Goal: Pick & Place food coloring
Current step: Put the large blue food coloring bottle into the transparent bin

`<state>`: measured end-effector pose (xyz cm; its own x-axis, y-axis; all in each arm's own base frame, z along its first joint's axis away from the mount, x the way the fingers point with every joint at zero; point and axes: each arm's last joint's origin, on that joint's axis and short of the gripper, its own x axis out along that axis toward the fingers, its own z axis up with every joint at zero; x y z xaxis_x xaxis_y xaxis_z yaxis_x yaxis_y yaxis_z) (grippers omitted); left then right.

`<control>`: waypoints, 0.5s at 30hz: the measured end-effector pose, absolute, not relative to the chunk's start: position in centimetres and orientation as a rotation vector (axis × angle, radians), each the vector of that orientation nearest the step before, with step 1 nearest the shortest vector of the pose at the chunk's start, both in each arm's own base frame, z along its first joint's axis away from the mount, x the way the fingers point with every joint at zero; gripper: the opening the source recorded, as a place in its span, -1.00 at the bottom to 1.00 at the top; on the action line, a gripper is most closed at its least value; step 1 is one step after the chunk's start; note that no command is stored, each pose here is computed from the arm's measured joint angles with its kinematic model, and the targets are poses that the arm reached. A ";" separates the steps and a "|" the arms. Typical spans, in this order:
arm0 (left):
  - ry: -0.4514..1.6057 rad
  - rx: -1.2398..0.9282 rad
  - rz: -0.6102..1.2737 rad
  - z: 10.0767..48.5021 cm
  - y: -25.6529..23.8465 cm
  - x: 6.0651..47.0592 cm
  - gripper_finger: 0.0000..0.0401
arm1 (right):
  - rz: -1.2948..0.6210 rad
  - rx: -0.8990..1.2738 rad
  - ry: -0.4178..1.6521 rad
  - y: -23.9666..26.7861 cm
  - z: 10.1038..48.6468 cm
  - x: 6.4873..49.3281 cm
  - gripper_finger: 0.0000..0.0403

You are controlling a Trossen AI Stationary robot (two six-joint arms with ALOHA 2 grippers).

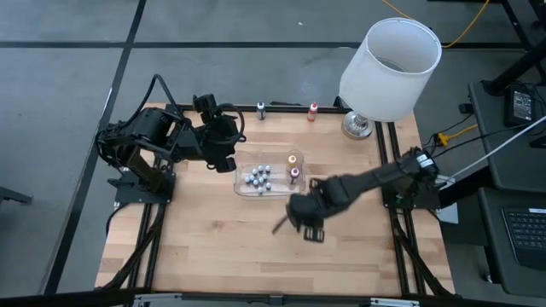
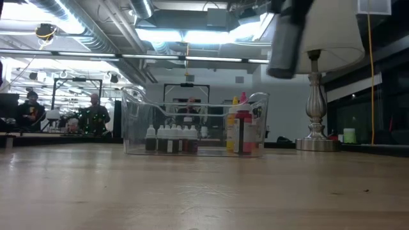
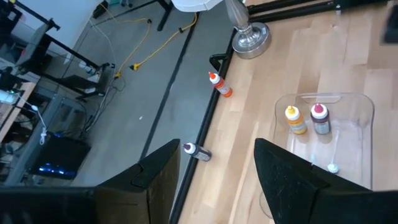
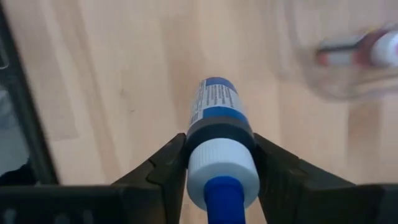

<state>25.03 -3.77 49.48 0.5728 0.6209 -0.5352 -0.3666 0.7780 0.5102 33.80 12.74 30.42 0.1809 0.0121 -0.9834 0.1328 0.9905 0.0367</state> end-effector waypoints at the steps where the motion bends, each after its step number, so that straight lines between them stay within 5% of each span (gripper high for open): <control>1: 0.761 0.358 0.596 49.5 -3.8 25.0 0.00 | -0.078 0.110 1.385 12.0 30.5 34.1 -0.21; 15: 0.733 0.325 0.648 49.5 -3.7 25.0 0.00 | -0.026 0.024 1.351 3.1 31.4 36.2 -0.21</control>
<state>25.00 -3.69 49.54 0.5623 0.6478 -0.5140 -0.4302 0.7600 0.4873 36.23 3.15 31.38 0.2174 -0.0054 -0.9761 0.0326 0.9995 0.0018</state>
